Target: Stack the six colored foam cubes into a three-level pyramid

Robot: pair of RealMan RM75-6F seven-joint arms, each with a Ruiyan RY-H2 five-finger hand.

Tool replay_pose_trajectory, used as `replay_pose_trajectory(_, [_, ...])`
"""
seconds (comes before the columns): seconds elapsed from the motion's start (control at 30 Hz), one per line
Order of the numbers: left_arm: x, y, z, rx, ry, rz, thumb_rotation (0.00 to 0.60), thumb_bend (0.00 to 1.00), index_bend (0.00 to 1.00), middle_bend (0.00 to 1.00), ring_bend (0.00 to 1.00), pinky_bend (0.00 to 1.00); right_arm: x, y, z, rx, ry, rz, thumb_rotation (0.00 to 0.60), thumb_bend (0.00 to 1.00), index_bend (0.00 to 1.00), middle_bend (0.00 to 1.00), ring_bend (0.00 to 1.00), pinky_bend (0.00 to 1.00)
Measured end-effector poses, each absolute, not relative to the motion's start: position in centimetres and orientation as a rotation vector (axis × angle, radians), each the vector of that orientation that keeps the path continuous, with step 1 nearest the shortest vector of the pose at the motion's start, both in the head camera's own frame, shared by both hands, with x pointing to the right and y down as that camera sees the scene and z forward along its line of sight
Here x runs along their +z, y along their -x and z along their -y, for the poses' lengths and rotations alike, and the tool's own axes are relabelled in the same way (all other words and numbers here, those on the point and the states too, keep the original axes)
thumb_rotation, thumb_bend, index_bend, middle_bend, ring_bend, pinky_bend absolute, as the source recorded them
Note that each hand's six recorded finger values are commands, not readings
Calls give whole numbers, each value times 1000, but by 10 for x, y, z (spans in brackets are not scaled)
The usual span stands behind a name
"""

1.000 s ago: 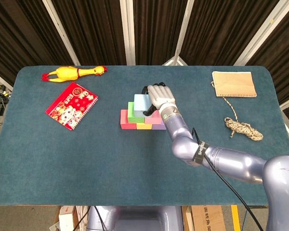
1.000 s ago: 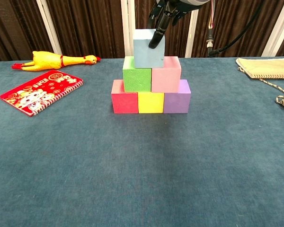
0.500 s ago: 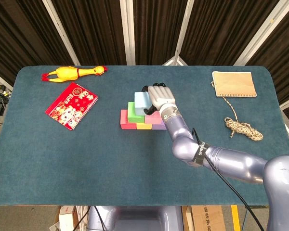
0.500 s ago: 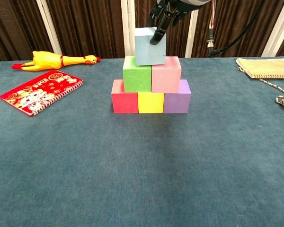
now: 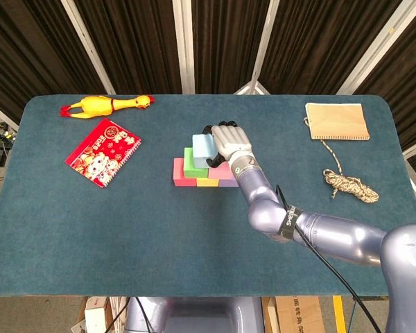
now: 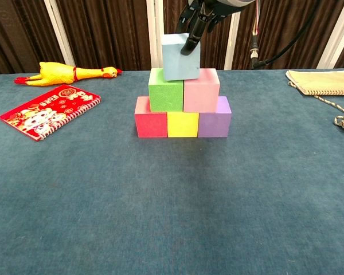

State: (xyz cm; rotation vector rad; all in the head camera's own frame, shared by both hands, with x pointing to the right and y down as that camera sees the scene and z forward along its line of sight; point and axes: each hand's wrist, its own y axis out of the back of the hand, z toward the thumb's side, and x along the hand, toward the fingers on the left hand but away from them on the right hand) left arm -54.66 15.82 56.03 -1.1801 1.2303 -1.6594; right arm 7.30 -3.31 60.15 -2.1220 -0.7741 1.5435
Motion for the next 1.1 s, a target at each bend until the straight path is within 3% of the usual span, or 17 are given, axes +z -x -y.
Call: replay_pose_trajectory(1.1, [560,547,-158,-1657,1176,-1232,600,267,90,97,0,0,601,-76,28,1547,2119,772,600,366,246,261,76,0])
